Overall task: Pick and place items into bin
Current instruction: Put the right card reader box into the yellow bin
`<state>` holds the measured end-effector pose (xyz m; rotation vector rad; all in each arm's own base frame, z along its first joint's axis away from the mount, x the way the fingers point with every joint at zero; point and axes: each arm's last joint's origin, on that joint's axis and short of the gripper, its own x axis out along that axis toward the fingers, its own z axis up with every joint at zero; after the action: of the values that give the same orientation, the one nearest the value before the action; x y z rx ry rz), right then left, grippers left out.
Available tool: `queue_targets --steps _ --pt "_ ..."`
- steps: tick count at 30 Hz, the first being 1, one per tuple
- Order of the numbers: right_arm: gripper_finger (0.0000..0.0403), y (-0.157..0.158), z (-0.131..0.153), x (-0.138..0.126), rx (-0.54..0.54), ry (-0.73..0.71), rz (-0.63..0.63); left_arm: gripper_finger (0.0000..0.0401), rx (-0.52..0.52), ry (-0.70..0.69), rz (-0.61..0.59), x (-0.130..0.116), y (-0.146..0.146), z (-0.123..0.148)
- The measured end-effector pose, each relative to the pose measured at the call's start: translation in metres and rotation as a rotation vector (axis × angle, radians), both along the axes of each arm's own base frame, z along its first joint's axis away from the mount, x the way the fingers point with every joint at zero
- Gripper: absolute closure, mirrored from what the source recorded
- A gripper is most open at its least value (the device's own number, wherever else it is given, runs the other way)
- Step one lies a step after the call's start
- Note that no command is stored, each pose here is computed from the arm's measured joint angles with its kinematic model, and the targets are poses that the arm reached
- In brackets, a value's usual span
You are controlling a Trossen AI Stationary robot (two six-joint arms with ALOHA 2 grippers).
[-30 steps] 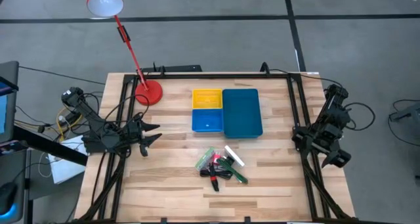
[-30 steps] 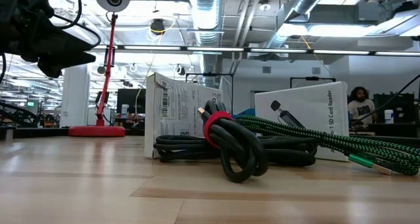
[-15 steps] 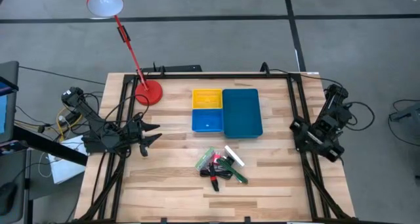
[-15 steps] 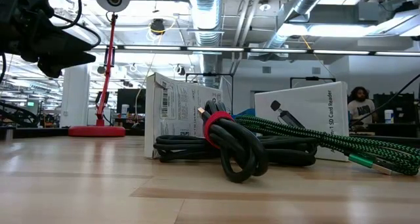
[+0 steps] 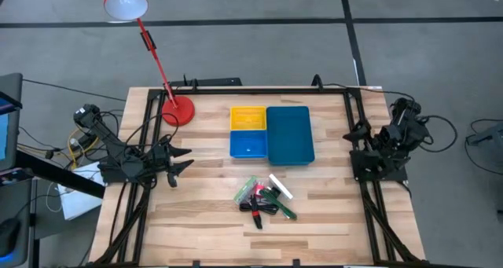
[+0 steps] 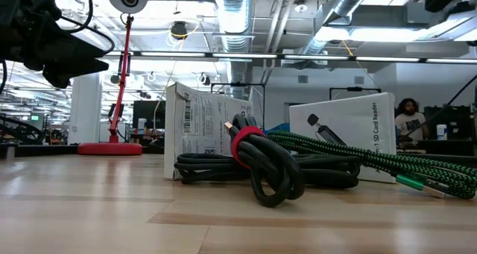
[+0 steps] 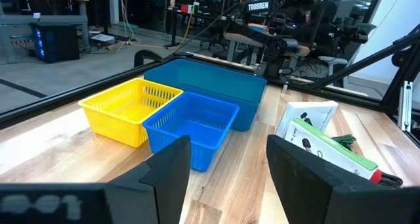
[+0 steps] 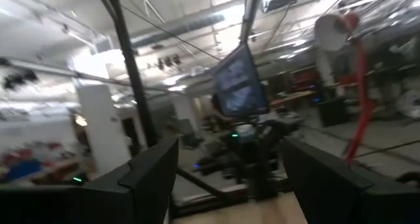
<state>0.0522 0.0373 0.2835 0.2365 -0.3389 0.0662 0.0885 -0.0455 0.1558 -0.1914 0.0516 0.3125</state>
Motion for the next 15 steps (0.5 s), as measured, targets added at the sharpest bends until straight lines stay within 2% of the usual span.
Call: queue_targets --steps 9,15 --pt "0.0137 0.006 0.039 0.006 -0.231 0.032 -0.152 0.0211 0.000 0.000 0.000 0.000 0.000 0.000" --pt "0.0137 0.010 0.062 0.010 -0.238 0.022 -0.204 0.0211 0.000 0.000 0.000 0.000 0.000 0.000"
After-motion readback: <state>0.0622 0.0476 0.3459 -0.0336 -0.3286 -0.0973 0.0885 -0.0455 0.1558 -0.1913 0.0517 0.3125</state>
